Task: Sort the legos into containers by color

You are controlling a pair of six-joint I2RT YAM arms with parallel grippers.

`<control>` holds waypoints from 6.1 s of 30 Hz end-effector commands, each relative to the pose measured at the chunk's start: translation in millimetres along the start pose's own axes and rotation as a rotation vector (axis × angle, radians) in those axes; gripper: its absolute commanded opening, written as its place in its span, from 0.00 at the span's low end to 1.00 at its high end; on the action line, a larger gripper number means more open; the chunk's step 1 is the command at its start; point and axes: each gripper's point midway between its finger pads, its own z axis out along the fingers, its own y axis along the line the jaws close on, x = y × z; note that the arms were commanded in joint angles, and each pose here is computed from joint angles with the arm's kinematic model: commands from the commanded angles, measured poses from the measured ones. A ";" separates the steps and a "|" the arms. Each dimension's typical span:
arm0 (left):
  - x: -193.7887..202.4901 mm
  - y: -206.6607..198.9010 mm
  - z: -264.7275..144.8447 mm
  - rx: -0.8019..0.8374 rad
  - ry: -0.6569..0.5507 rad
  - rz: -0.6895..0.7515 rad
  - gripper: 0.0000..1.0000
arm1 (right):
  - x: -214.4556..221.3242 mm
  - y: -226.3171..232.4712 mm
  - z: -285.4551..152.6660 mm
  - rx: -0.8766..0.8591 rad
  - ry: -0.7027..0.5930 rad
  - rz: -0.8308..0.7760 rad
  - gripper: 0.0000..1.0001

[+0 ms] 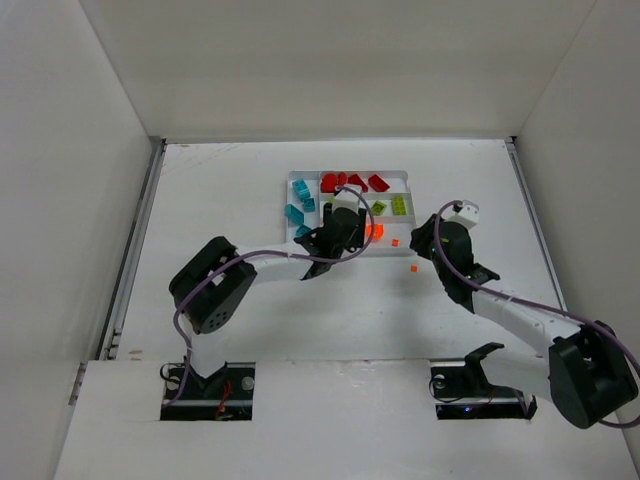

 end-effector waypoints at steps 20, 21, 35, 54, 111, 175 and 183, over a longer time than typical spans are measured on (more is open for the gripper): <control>-32.8 68.8 -116.3 0.085 -0.228 -0.337 0.50 | 50.0 -52.6 -31.0 0.263 0.086 0.018 0.42; -31.2 69.3 -117.2 0.088 -0.230 -0.339 0.50 | 52.4 -51.4 -30.6 0.263 0.095 0.028 0.45; -25.3 69.2 -118.9 0.098 -0.234 -0.351 0.50 | 68.3 -30.6 -11.5 0.253 0.166 0.033 0.46; -39.1 72.7 -131.9 0.132 -0.288 -0.396 0.50 | 74.0 -35.3 0.8 0.502 0.092 0.151 0.37; 84.5 -168.7 6.3 0.073 0.023 0.109 0.31 | -90.0 -42.7 -55.5 0.033 -0.225 0.263 0.34; 34.0 -98.6 -78.0 0.180 -0.011 -0.030 0.20 | -49.4 -36.8 -45.5 0.027 -0.137 0.215 0.36; 9.0 -61.5 -96.3 0.130 -0.070 -0.074 0.45 | -53.5 -34.6 -53.3 0.005 -0.157 0.208 0.41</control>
